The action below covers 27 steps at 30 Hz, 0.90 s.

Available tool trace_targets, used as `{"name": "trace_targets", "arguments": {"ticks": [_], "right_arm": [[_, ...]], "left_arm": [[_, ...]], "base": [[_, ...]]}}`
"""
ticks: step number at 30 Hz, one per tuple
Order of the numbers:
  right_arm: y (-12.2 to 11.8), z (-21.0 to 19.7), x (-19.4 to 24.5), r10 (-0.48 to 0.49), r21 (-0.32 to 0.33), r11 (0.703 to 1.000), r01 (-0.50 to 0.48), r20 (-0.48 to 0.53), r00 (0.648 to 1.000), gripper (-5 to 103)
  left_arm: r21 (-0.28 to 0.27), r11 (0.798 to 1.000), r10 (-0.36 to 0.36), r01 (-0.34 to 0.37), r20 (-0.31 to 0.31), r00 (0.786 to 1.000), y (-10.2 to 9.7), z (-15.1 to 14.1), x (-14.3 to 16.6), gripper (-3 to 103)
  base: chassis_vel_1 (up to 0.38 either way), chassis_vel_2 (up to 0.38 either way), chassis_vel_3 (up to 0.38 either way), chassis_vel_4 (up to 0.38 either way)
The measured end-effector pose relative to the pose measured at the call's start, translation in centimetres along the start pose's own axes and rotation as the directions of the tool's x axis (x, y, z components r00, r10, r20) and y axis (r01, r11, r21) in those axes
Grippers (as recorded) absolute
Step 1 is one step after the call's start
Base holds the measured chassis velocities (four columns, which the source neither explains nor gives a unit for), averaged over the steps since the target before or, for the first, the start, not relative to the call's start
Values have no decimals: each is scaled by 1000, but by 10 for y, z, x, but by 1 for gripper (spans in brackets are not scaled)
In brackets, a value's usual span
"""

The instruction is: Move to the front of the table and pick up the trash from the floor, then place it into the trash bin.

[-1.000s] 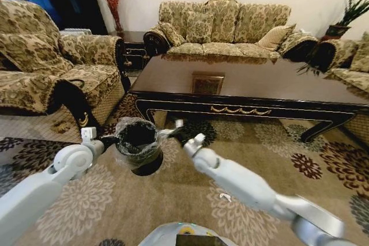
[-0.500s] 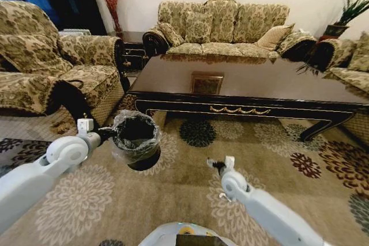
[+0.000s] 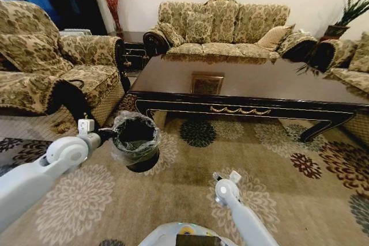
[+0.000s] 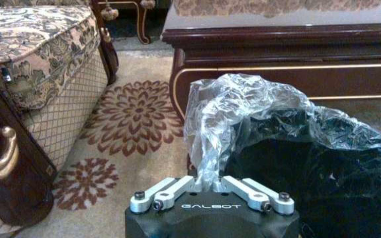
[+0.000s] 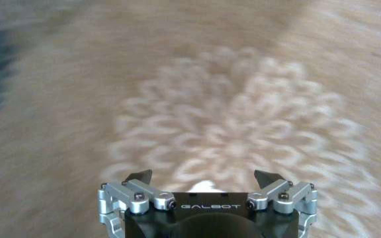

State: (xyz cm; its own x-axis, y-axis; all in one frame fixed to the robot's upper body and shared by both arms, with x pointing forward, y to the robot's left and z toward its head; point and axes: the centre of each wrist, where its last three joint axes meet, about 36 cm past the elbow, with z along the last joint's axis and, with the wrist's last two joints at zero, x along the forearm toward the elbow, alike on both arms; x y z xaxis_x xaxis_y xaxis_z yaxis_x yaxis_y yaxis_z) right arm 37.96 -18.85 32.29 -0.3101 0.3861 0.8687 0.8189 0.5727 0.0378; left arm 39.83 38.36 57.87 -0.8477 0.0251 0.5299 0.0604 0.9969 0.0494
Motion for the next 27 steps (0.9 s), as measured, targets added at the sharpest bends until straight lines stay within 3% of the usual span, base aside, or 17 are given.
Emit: {"name": "trace_targets", "arguments": {"ticks": [1,3,6,9,17,19,27], "right_arm": [[0,0,0,0,0,1000,0,0,1000,100],[-13,-8,-11,44,-78,996,-46,-19,999,100],[-17,-17,-22,49,-146,988,-55,-44,998,100],[-9,-26,-28,38,-204,978,-50,-60,997,100],[18,-18,-31,28,-238,970,-46,-79,997,100],[28,4,-43,46,-248,966,-75,-118,992,100],[36,20,-55,50,-266,960,-83,-129,990,100]], "left_arm": [[0,1000,0,0,0,1000,0,0,0,4],[-3,1000,-2,2,-12,1000,0,3,0,4],[0,1000,-7,7,-19,1000,0,5,0,4],[5,1000,-13,13,-25,1000,1,7,-1,4],[17,1000,-24,24,-35,999,2,8,-2,4],[27,999,-33,35,-54,998,3,11,-2,4],[29,998,-57,59,-63,996,8,7,-3,4]], "base": [[0,0,0,0],[0,0,0,0],[0,0,0,0],[0,0,0,0],[0,0,0,0],[0,0,0,0],[0,0,0,0]]}}
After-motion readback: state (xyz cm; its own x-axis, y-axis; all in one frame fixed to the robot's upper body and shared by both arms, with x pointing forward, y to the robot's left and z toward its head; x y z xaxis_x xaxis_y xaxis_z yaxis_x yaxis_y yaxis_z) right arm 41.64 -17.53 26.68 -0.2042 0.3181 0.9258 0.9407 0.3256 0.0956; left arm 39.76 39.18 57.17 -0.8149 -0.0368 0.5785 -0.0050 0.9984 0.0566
